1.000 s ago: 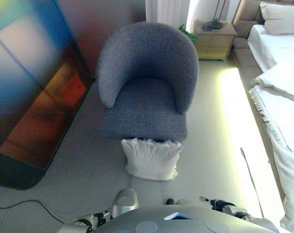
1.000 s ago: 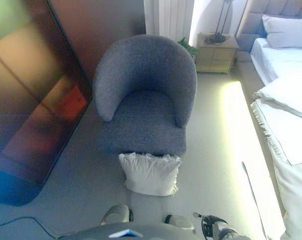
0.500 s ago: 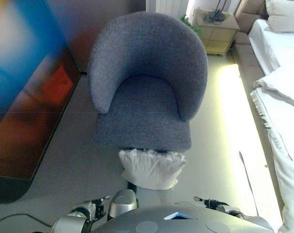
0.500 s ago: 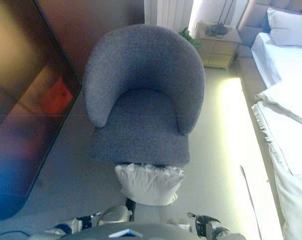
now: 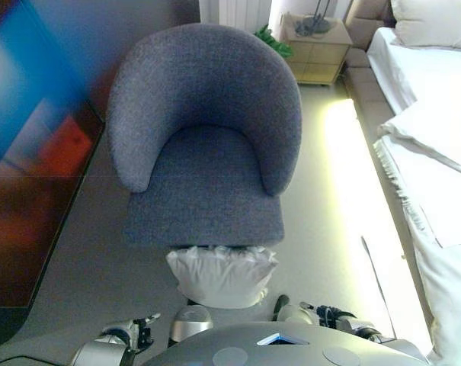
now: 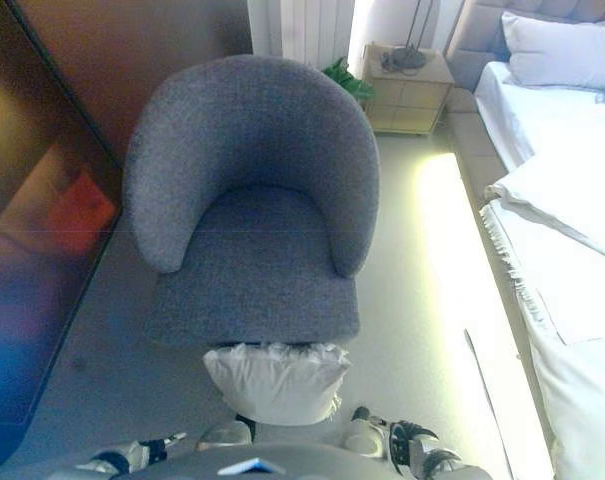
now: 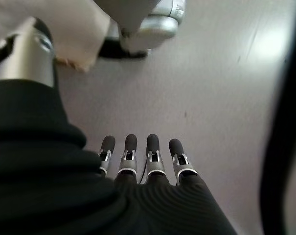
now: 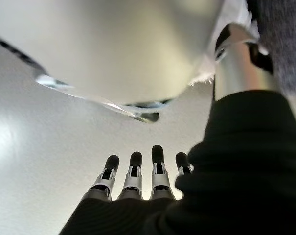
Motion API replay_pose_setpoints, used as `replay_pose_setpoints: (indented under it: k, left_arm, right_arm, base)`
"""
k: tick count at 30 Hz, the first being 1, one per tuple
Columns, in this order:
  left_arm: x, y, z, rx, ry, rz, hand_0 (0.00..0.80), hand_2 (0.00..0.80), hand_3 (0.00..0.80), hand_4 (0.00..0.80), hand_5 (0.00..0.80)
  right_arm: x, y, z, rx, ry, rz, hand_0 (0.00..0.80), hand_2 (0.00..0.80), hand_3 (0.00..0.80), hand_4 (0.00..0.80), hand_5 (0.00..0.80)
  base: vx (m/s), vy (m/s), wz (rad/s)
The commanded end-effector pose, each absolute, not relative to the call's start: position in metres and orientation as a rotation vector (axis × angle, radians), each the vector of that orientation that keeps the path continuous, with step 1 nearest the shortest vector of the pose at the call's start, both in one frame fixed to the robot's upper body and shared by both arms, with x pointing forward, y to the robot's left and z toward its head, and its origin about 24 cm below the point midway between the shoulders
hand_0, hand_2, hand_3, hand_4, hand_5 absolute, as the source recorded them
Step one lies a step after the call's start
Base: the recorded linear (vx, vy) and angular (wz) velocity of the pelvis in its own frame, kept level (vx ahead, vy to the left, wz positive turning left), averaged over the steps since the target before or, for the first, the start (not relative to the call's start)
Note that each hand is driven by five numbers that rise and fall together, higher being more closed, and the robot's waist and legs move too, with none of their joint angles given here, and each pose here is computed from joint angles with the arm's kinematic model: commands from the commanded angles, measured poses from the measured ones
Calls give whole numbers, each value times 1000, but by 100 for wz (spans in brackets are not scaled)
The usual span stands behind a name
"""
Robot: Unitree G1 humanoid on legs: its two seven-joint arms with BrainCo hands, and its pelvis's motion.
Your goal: Pick up the cushion and take it to the sofa
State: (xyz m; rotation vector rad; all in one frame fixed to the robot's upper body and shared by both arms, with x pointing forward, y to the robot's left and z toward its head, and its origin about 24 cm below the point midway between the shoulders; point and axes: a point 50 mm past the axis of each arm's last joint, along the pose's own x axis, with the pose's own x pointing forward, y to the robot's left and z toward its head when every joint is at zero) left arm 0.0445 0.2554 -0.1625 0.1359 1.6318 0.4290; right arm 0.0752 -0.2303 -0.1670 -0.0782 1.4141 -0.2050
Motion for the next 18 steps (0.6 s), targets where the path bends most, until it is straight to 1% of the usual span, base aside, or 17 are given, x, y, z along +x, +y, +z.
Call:
replay_pose_setpoints:
  k: [1, 5, 9, 11, 13, 16, 18]
  left_arm:
    - [47, 262, -160, 169, 1645, 480, 0, 0, 0, 0, 0]
    - [49, 255, -162, 157, 1624, 519, 0, 0, 0, 0, 0]
    - [72, 240, -163, 87, 1526, 534, 0, 0, 0, 0, 0]
    - [83, 238, -162, 81, 1475, 513, 0, 0, 0, 0, 0]
    - [94, 236, -161, 106, 1432, 459, 0, 0, 0, 0, 0]
    - [90, 233, -163, 79, 1398, 434, 0, 0, 0, 0, 0]
    - [89, 230, -164, 58, 1363, 424, 0, 0, 0, 0, 0]
  right_arm:
    - [86, -235, -164, -100, 1375, -168, 0, 0, 0, 0, 0]
    - [96, -240, -161, -120, 1342, -161, 0, 0, 0, 0, 0]
    - [126, -246, -151, -176, 1249, -195, 0, 0, 0, 0, 0]
    - [137, -252, -146, -187, 1205, -234, 0, 0, 0, 0, 0]
    - [139, -259, -142, -172, 1174, -295, 0, 0, 0, 0, 0]
    - [143, -267, -138, -196, 1158, -321, 0, 0, 0, 0, 0]
    - [145, -269, -137, -214, 1154, -323, 0, 0, 0, 0, 0]
  base:
    - [1, -264, -3]
    - [-62, -205, 6]
    - [-269, -86, 11]
    - [-265, -4, 15]
    - [-179, 28, 41]
    - [-67, 163, 63]
    - [-3, 268, 7]
